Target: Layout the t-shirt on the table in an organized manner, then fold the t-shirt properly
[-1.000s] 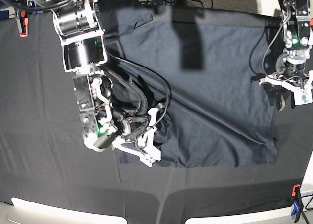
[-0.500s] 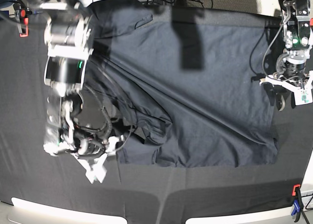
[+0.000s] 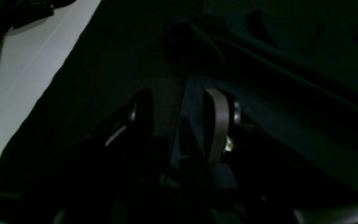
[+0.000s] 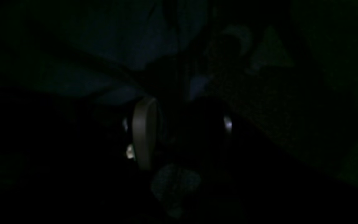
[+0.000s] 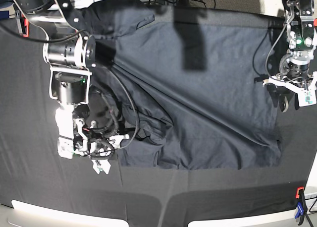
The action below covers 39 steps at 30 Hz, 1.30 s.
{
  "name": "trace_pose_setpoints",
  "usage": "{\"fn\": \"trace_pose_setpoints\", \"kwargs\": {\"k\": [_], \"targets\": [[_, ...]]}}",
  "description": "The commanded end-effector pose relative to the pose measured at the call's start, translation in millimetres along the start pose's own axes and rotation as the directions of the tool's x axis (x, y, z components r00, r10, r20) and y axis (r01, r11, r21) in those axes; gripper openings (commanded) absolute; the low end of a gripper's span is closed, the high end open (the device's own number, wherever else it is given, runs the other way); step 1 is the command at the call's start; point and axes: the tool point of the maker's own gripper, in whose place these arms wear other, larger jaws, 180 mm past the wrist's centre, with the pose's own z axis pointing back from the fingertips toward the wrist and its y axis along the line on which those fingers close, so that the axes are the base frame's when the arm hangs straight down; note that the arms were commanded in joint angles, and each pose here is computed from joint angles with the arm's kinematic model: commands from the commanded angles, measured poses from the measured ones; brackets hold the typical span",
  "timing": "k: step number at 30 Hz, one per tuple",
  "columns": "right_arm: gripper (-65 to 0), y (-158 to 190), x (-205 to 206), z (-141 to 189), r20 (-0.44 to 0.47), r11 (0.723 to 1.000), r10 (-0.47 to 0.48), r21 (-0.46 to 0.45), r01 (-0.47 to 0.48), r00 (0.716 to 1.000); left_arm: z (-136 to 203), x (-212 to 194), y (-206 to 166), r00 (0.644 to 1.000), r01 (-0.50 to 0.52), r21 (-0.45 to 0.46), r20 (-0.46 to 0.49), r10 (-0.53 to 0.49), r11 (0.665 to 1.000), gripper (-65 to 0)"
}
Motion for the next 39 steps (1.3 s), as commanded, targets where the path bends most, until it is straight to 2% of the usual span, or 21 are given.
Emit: {"fn": "trace_pose_setpoints", "kwargs": {"k": [1,3,4,8,12,14,17,19,21,23,26,28,31,35,37,39], "targets": [[-39.4,-5,25,12,0.051,1.0,0.008,-0.028,-0.006,0.999,-1,18,4,0.998,0.015,0.005,0.056,-0.015,1.0,-40.1],[-40.9,-9,23,12,0.042,0.999,0.009,-0.047,-0.007,0.999,-1,18,4,0.998,0.015,0.005,0.056,-0.015,1.0,-40.1],[-44.3,-9,22,12,0.037,0.999,0.01,-0.049,-0.008,0.999,-1,18,4,0.998,0.015,0.005,0.056,-0.015,1.0,-40.1],[-64.9,-6,24,11,0.047,0.999,0.016,-0.041,-0.014,0.999,-1,18,4,0.998,0.015,0.005,0.056,-0.015,1.0,-40.1],[-65.0,11,40,17,0.1,0.992,0.126,0.02,-0.128,0.987,-1,18,4,0.998,0.015,0.005,0.056,-0.015,1.0,-40.1],[-65.0,24,56,28,0.157,0.981,0.181,0.043,-0.189,0.971,-1,18,4,0.998,0.015,0.005,0.056,-0.015,1.0,-40.1],[-65.0,46,79,49,0.22,0.958,0.276,0.012,-0.286,0.935,-1,17,4,0.998,0.015,0.005,0.055,-0.015,1.0,-40.1],[-65.0,71,92,65,0.253,0.928,0.364,-0.009,-0.374,0.897,-1,17,4,0.998,0.015,0.005,0.055,-0.015,1.0,-40.1],[-65.0,104,98,79,0.287,0.899,0.414,0.021,-0.438,0.864,-1,18,4,0.998,0.015,0.005,0.055,-0.015,1.0,-40.1],[-65.0,142,98,90,0.311,0.856,0.473,0.062,-0.514,0.825,-1,17,4,0.998,0.015,0.005,0.055,-0.015,1.0,-40.1],[-65.0,197,93,98,0.361,0.784,0.554,0.077,-0.616,0.751,-1,17,4,0.998,0.015,0.005,0.055,-0.015,1.0,-40.1],[-65.0,232,81,96,0.378,0.743,0.583,0.112,-0.66,0.719,-1,16,4,0.999,0.015,0.005,0.046,-0.015,1.0,-40.1],[-65.0,278,64,93,0.404,0.69,0.601,0.173,-0.703,0.689,-1,14,4,0.999,0.015,0.005,0.039,-0.015,1.0,-40.1],[-65.0,306,53,93,0.453,0.639,0.608,0.208,-0.741,0.652,-1,14,4,0.999,0.015,0.005,0.039,-0.015,1.0,-40.1],[-65.0,314,50,93,0.463,0.631,0.604,0.219,-0.744,0.649,-1,14,4,0.999,0.015,0.005,0.039,-0.015,1.0,-40.1],[-65.0,325,45,96,0.48,0.613,0.584,0.268,-0.743,0.655,-1,15,4,0.999,0.015,0.005,0.039,-0.015,1.0,-40.1]]}}
